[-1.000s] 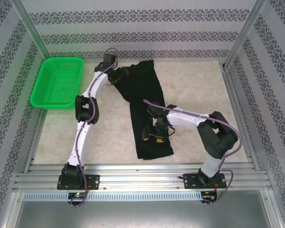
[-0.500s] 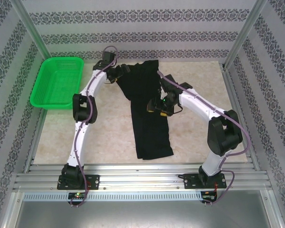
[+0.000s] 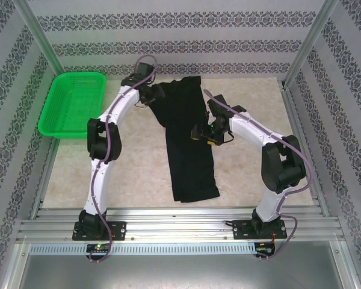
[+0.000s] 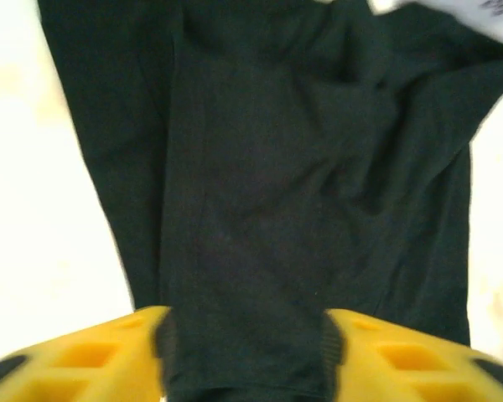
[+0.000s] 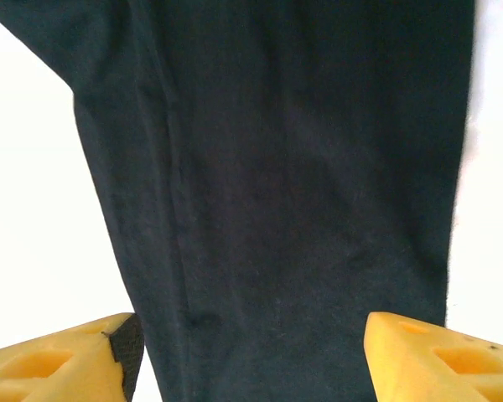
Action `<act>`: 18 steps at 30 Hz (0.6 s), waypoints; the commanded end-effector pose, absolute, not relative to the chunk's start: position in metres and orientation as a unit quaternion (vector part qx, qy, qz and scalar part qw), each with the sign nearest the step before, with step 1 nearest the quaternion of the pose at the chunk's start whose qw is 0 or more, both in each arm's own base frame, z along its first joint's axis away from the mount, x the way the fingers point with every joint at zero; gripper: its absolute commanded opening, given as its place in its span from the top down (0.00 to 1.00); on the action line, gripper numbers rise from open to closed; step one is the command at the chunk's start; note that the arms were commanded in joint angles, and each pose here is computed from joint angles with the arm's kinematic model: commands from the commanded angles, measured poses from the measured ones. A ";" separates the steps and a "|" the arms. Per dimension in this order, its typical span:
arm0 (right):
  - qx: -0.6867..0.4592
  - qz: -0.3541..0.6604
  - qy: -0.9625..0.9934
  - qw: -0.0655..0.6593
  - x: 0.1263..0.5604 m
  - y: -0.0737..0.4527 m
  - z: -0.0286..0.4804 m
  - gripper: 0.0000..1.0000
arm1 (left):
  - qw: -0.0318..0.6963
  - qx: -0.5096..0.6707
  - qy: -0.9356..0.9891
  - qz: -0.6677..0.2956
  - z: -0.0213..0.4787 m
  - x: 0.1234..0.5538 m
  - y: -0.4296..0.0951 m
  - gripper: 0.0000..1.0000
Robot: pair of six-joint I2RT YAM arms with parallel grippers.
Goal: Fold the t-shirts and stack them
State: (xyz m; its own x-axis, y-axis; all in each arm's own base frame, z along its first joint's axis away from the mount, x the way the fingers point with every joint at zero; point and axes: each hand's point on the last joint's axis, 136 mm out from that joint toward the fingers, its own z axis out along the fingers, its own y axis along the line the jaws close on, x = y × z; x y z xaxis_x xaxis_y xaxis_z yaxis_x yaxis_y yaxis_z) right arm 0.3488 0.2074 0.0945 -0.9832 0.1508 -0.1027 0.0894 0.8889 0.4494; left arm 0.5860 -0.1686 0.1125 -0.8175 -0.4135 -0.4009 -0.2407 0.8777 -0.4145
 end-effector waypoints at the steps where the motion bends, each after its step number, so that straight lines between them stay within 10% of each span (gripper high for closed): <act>1: 0.045 0.255 0.964 0.067 0.334 0.227 0.097 0.30 | 0.234 -0.183 0.938 -0.179 0.083 0.593 -0.183 0.68; 18: -0.024 0.232 0.972 -0.014 0.256 0.284 0.040 0.30 | 0.200 -0.210 0.944 -0.155 0.007 0.606 -0.191 0.80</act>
State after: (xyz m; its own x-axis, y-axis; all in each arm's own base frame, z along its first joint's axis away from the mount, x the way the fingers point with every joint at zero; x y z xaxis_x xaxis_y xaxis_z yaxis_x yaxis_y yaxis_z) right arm 0.2683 0.2704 0.0495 -0.9998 -0.0146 -0.0103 -0.0177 0.8853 0.4647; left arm 0.6083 -0.1925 0.0330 -0.8202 -0.4634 -0.3354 -0.3129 0.8543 -0.4151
